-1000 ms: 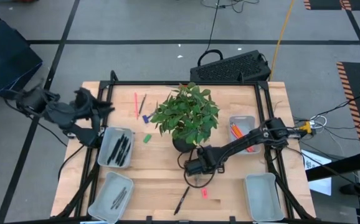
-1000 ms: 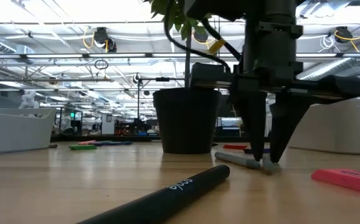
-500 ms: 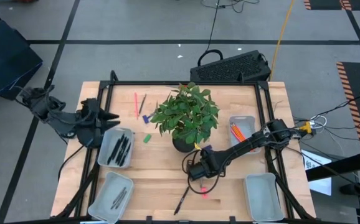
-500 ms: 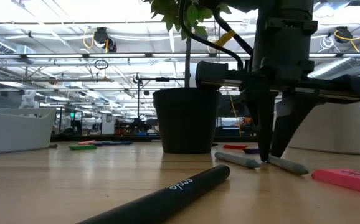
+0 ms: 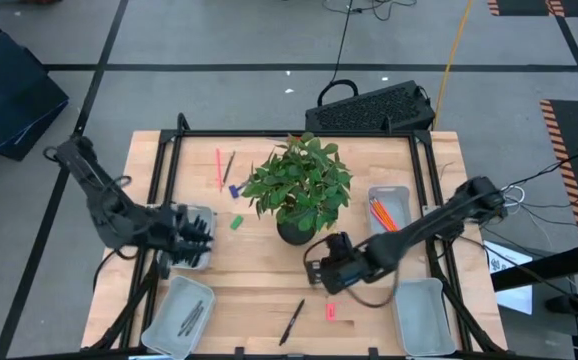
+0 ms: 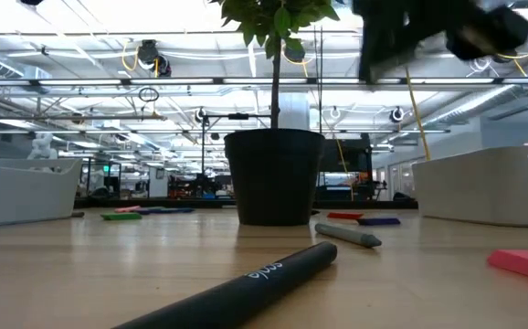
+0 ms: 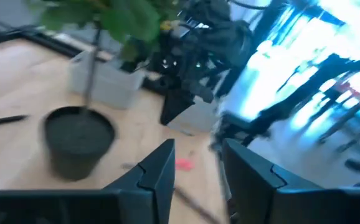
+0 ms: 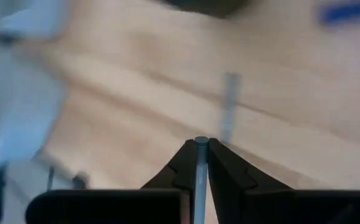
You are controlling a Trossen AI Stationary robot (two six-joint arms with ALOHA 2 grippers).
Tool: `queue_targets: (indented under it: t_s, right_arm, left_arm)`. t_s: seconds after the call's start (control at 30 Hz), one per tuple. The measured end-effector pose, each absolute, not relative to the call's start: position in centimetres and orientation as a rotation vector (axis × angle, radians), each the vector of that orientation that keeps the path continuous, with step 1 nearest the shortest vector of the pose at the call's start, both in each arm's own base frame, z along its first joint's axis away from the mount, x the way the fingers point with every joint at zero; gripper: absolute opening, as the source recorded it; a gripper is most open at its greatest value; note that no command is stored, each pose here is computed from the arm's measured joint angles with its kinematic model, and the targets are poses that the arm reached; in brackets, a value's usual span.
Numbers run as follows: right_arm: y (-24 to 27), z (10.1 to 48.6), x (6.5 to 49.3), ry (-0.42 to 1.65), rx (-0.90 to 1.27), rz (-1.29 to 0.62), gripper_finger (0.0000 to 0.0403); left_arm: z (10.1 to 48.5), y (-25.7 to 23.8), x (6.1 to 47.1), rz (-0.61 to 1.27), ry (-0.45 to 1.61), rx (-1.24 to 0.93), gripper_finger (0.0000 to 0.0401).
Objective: Sort crayons/erasers/pens/pencils in bins
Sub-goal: Put the gray crayon into the bottom left gray bin
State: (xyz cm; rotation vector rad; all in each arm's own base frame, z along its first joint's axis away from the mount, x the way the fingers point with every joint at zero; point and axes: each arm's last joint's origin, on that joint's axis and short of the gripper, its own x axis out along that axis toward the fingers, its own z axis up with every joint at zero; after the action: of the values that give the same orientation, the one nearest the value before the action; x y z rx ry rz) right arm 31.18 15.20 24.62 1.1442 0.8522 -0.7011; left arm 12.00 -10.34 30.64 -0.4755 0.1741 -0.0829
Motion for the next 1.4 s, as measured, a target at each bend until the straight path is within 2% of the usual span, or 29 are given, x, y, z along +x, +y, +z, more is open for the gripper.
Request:
queue_targets:
  t_s: [0.23,0.33,0.43,0.6,0.83,1.07,1.4]
  right_arm:
    - [18.8,30.2,31.7,0.529,0.898,-0.112,0.0022]
    - [20.3,32.3,32.0,0.318,0.832,0.040,0.0022]
    - [20.8,34.1,32.1,0.129,0.745,0.121,0.0022]
    - [20.8,36.8,32.2,-0.081,0.544,0.132,0.0022]
    - [20.8,37.8,32.2,-0.118,0.363,0.126,0.0022]
    - [20.1,37.5,32.6,-0.103,0.344,0.102,0.0022]
    - [20.0,37.5,32.7,-0.105,0.340,0.097,0.0022]
  left_arm:
    - [26.6,-13.2,14.6,-0.136,0.056,-0.485,0.0217]
    - [25.8,-14.7,16.2,-0.165,0.064,-0.481,0.0242]
    - [26.9,-16.5,18.0,-0.195,0.042,-0.476,0.0247]
    - [30.4,-19.6,21.4,-0.224,0.003,-0.390,0.0239]
    - [33.6,-20.0,25.3,-0.156,-0.003,-0.386,0.0248]
    - [34.7,-19.7,29.0,-0.177,-0.014,-0.389,0.0248]
    - [34.9,-19.6,29.7,-0.173,-0.011,-0.420,0.0248]
